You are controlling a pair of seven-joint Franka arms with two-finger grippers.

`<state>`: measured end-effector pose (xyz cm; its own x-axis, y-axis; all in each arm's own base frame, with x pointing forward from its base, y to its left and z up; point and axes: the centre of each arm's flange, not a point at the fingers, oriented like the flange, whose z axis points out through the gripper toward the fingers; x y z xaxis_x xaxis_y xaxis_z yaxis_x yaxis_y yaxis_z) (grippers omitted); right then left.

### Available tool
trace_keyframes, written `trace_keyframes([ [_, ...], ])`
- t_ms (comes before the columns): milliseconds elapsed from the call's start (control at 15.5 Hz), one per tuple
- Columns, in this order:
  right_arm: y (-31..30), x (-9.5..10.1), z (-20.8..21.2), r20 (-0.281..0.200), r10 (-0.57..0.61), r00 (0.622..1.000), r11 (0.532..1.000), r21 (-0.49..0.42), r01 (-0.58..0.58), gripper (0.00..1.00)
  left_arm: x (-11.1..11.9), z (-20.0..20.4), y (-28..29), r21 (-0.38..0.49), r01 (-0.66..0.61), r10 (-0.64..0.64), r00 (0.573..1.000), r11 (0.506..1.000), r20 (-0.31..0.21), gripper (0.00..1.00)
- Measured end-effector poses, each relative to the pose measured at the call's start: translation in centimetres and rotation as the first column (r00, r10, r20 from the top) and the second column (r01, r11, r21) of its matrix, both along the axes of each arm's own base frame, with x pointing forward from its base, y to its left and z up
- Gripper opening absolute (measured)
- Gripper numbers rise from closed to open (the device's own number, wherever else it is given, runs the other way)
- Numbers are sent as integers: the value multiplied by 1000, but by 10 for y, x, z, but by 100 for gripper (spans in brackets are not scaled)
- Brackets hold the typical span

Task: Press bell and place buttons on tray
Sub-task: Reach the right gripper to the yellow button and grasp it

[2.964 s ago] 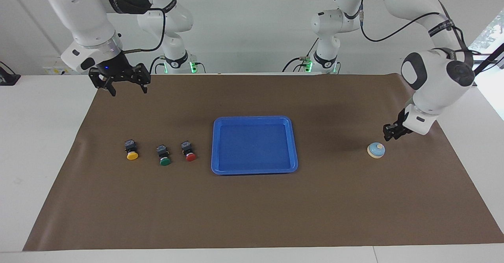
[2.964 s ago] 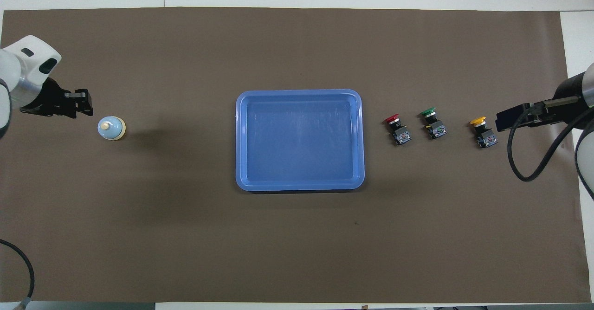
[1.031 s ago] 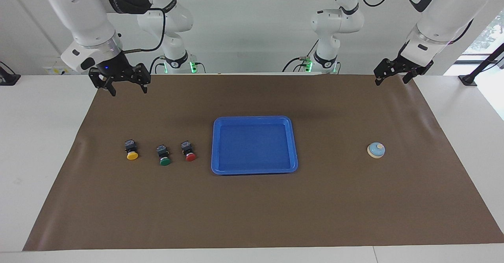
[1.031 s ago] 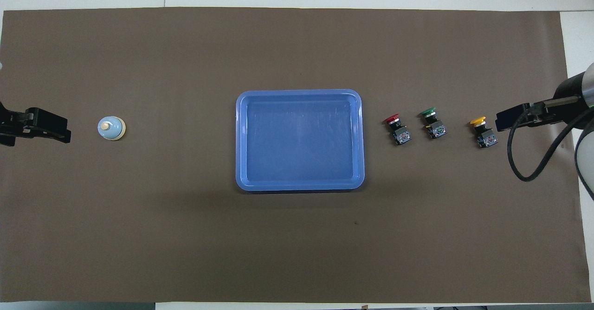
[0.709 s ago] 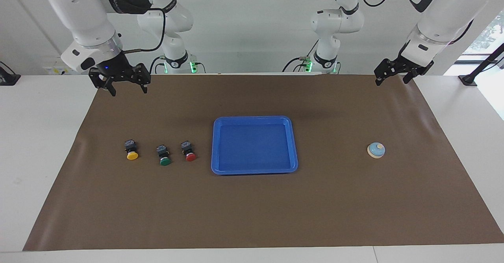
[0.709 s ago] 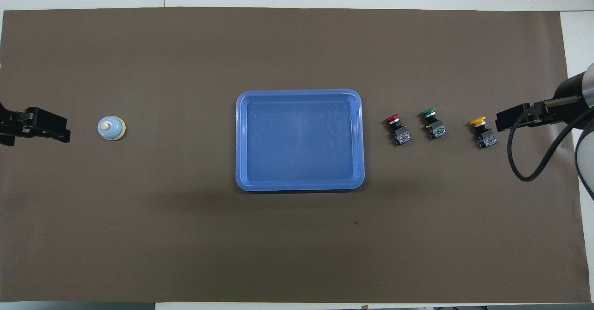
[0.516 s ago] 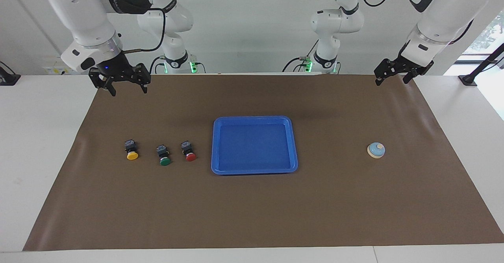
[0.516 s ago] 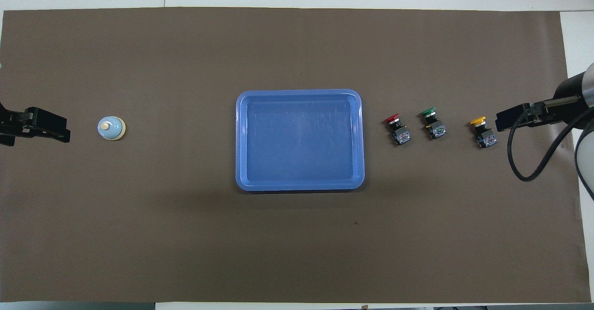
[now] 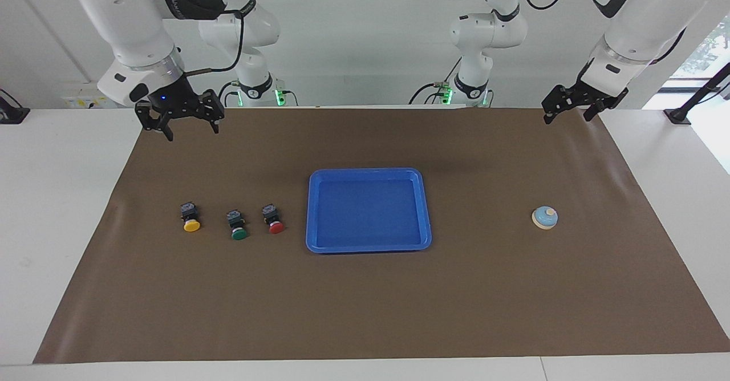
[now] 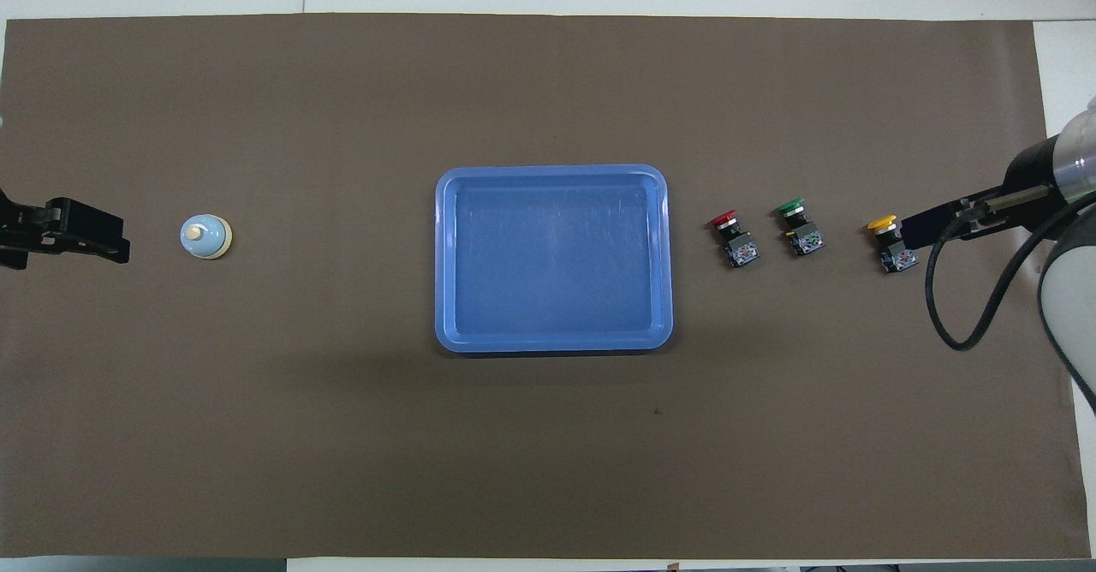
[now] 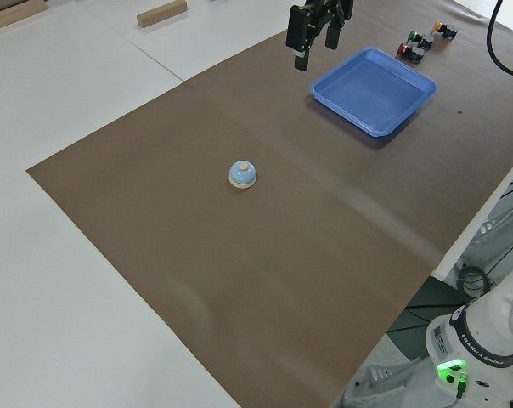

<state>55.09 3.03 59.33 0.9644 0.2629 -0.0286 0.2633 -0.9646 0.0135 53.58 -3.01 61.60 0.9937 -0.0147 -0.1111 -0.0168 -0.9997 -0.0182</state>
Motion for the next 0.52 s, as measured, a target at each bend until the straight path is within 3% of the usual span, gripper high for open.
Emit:
trace_keyframes([
  [193, -7, 11, -28, 27, 44, 999, 999, -5, -44, 100, 0, 0, 0, 0, 0, 0, 1000, 1000, 0, 100],
  [516, -71, 49, -111, 67, 81, 994, 997, -9, -80, 100, 0, 0, 0, 0, 0, 0, 1000, 1000, 0, 100],
])
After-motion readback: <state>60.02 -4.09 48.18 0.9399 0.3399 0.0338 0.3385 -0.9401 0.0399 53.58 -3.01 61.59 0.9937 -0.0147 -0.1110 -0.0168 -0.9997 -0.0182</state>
